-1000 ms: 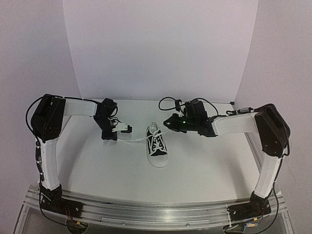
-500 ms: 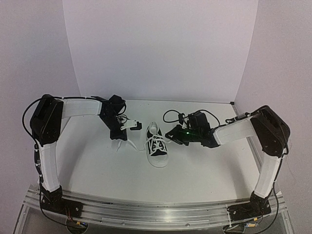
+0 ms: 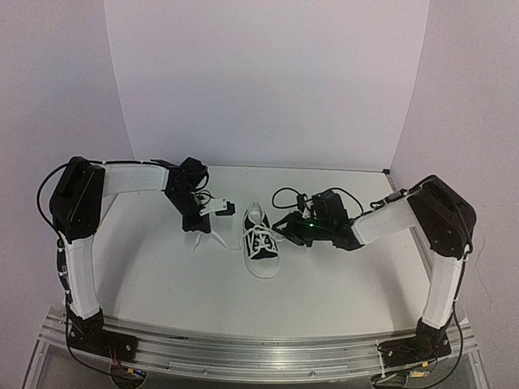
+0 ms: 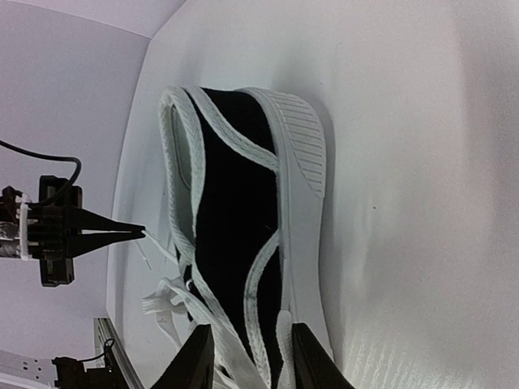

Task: Tie the shoes

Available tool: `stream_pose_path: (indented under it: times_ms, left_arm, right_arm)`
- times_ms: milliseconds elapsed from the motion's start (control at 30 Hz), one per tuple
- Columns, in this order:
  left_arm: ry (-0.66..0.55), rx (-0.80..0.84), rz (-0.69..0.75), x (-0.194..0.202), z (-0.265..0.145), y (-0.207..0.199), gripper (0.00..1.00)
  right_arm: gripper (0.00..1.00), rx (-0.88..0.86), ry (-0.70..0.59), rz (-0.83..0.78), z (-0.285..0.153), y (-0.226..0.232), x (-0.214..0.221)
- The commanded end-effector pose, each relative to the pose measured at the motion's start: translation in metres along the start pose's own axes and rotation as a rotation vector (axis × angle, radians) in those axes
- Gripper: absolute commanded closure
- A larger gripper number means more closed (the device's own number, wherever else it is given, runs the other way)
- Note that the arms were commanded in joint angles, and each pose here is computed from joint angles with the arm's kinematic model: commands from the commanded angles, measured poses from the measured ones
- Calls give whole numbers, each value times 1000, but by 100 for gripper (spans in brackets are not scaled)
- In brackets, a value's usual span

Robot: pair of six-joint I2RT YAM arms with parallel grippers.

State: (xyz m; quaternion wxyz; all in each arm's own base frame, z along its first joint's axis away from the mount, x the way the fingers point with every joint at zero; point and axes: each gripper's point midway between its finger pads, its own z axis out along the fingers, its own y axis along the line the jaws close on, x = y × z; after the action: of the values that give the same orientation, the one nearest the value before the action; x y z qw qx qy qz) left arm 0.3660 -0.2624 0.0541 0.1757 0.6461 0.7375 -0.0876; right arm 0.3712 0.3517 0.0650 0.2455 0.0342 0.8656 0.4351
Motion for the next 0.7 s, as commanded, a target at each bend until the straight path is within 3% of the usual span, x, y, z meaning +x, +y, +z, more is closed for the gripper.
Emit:
stream_pose_path:
  times_ms: [0,133,400,667]
  left_arm:
    - [-22,-19,19,-7,-13,4,100]
    - [-22,-22,21,-7,-13,5,100]
    - [-14,-18,22,-6,-12,4,100]
    - [-3,-20,25,-2,-12,2,100]
  right_arm:
    - [63,-92,-74,82,-1,13,-21]
    - [62,-99,-62,166,7,8,-20]
    - [89,-102,-37,180,16,3,-15]
    - [100,-86,-40,186,13,-4,-14]
